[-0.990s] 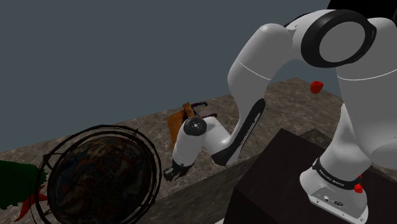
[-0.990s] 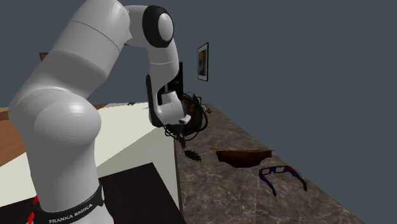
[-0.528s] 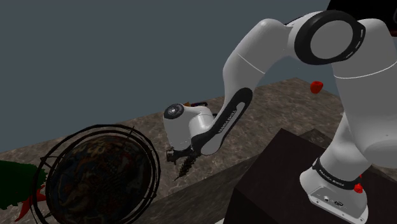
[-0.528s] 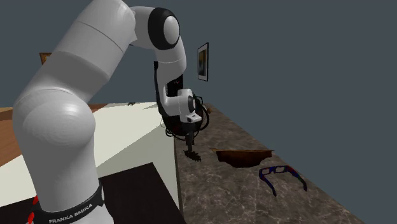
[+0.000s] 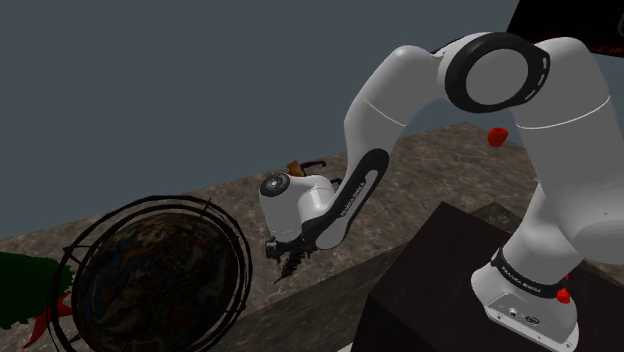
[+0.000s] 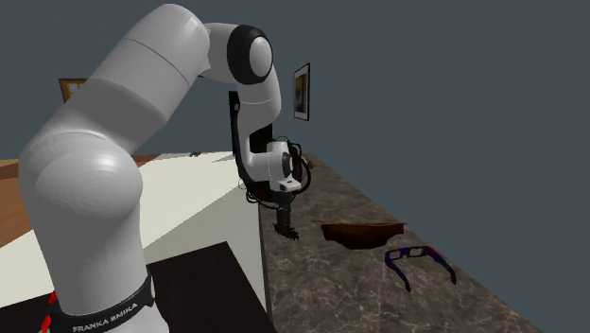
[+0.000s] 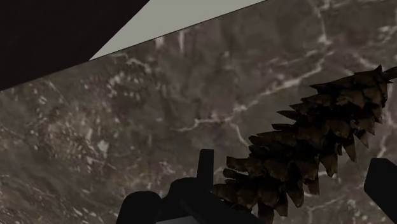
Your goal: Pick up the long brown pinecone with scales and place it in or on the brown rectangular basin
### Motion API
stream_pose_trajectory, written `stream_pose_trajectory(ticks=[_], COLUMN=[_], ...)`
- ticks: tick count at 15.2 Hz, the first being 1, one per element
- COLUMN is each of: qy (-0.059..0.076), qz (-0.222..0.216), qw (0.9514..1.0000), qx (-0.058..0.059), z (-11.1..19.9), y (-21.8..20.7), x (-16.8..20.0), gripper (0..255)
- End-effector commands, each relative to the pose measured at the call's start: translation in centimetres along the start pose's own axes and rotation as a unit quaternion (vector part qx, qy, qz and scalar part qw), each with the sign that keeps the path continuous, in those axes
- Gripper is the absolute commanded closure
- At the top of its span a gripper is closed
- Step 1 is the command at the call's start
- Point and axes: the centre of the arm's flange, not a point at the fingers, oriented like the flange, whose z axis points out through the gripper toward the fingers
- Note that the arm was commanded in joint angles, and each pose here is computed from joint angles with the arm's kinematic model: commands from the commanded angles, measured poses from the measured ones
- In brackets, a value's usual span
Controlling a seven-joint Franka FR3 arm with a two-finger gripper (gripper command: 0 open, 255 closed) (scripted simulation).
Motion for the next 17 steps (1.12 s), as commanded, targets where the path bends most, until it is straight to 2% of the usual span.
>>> stream_pose_trajectory(ticks=[1, 6, 7, 17], qy=[0.0, 0.0, 0.0, 0.0], qz=[0.0, 0.0, 0.0, 0.0], qw=[1.0, 1.0, 1.0, 1.0], qx=[0.0, 0.0, 0.0, 0.0], z=[0.21, 0.21, 0.21, -0.31], y=[-0.04, -0.04, -0.04, 0.02], x=[-0.01, -0.01, -0.01, 0.05], gripper=[0, 0, 255, 255])
